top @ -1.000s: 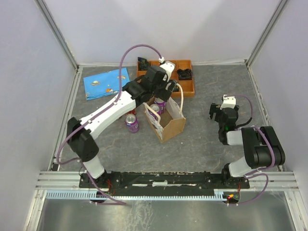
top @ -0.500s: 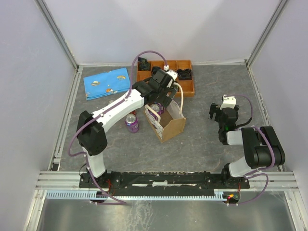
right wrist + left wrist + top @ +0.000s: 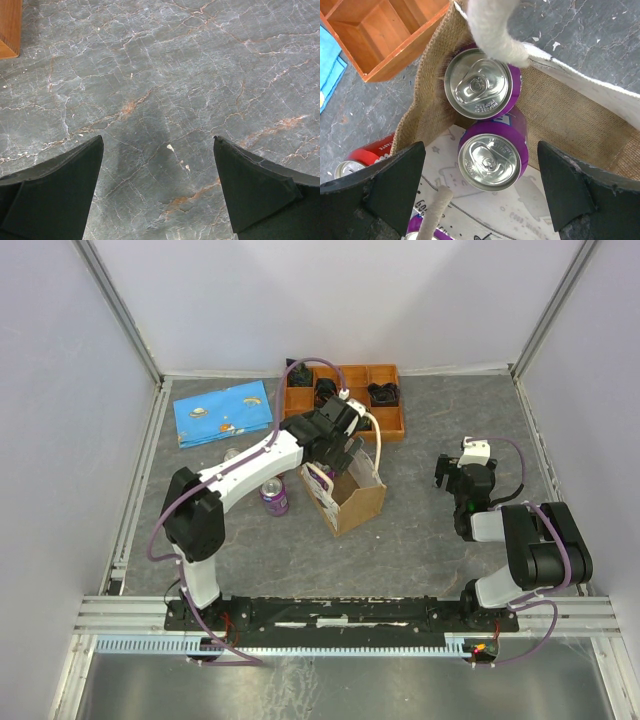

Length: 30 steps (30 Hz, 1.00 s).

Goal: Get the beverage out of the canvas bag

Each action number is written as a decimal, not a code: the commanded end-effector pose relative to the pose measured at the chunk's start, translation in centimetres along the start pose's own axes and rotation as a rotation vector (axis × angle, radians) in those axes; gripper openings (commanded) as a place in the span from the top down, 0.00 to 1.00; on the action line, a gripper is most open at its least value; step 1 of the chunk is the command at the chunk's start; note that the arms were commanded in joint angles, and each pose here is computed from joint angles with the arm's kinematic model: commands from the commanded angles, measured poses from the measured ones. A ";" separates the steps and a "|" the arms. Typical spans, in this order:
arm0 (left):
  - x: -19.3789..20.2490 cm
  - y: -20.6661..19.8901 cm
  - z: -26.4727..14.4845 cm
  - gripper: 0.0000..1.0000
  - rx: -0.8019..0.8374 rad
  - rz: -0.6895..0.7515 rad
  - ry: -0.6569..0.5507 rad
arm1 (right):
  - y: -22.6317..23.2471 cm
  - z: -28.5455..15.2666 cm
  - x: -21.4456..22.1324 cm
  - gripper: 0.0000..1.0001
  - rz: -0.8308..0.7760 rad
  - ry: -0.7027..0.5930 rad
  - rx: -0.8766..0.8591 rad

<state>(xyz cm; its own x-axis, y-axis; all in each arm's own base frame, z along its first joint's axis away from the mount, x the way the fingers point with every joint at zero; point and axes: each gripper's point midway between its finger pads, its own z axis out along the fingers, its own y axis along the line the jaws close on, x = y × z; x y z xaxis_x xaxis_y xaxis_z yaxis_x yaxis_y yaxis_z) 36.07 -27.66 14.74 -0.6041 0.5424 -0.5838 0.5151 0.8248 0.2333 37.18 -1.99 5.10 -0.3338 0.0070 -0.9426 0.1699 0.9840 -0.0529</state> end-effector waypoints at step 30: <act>4.0 -2.3 5.1 0.03 0.049 -0.019 0.113 | 0.0 0.5 -2.3 0.01 0.011 -0.067 0.000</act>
<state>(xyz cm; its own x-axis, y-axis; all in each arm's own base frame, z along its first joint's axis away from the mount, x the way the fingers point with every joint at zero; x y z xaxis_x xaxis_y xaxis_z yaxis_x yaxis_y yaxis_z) 35.35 -27.75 8.94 -0.6503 0.5813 -0.4890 0.5512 0.8041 0.2229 37.18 -2.00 5.10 -0.3338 0.0070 -0.9426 0.1702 0.9840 -0.0530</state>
